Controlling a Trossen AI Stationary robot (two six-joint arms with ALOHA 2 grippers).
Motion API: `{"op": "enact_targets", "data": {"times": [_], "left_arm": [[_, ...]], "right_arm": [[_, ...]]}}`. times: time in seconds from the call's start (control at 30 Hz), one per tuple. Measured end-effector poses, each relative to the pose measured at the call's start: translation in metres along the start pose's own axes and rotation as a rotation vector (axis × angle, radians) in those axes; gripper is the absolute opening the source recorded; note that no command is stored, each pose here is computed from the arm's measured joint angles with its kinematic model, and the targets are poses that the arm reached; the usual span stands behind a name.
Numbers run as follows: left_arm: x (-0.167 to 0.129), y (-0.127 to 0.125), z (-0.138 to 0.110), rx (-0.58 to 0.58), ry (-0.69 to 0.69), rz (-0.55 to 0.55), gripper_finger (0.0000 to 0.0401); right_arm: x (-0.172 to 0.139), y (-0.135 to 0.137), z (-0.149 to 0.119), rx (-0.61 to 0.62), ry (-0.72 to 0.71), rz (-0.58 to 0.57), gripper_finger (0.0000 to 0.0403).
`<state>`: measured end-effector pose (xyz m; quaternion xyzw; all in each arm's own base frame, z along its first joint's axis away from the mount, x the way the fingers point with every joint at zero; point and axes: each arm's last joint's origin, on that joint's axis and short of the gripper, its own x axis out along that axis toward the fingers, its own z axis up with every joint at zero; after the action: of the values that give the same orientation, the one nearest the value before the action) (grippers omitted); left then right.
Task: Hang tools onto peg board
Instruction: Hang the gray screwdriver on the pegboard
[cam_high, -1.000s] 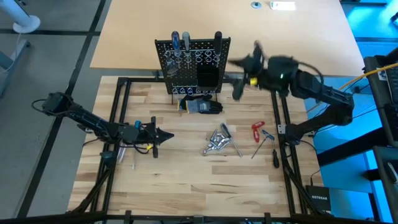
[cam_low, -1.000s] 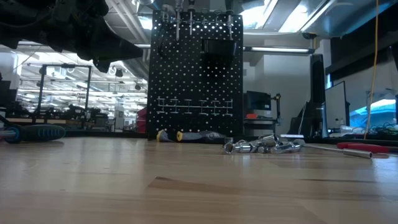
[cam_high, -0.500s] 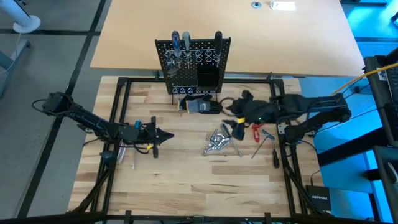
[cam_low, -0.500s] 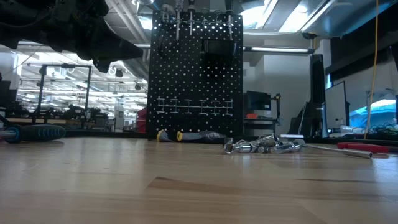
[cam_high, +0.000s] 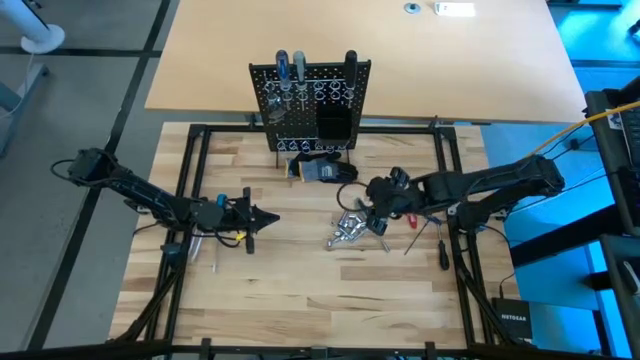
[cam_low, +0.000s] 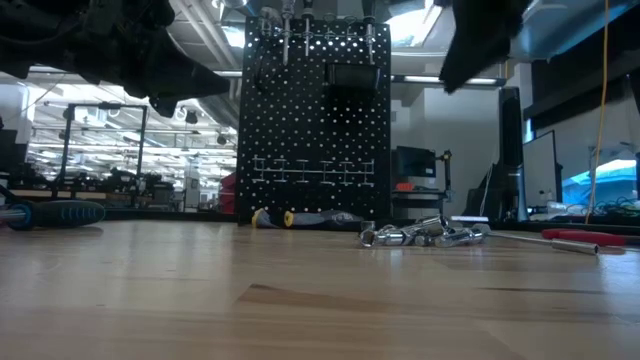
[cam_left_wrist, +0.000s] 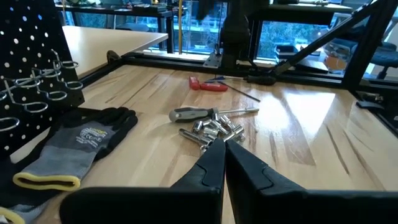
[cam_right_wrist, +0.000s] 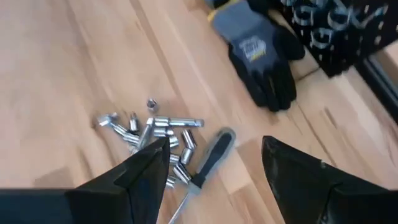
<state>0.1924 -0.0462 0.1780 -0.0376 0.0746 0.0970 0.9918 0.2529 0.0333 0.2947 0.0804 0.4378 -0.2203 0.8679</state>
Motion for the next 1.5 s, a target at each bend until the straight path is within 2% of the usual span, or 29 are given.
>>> {"op": "enact_targets", "data": {"times": [0.2,0.47,0.87,1.07,1.37,1.5], "left_arm": [[0.000,0.000,0.000,0.002,-0.001,0.000,0.0003],[0.000,0.000,0.000,0.001,-0.001,0.000,0.0003],[0.000,0.000,0.000,0.002,0.000,0.000,0.0003],[0.000,0.000,0.000,0.002,0.000,0.000,0.0003],[0.000,0.000,0.000,0.002,0.000,0.000,0.0003],[0.000,0.000,0.000,0.002,0.000,0.000,0.0003]], "right_arm": [[0.030,0.000,-0.019,0.070,0.008,0.013,0.0252],[0.081,-0.017,-0.047,0.154,0.140,-0.003,0.0252],[0.138,-0.027,-0.058,0.204,0.260,-0.008,0.0252],[0.153,-0.027,-0.060,0.197,0.279,0.007,0.0252],[0.160,-0.025,-0.062,0.192,0.291,-0.002,0.0252],[0.160,-0.025,-0.062,0.191,0.289,0.000,0.0234]]}}
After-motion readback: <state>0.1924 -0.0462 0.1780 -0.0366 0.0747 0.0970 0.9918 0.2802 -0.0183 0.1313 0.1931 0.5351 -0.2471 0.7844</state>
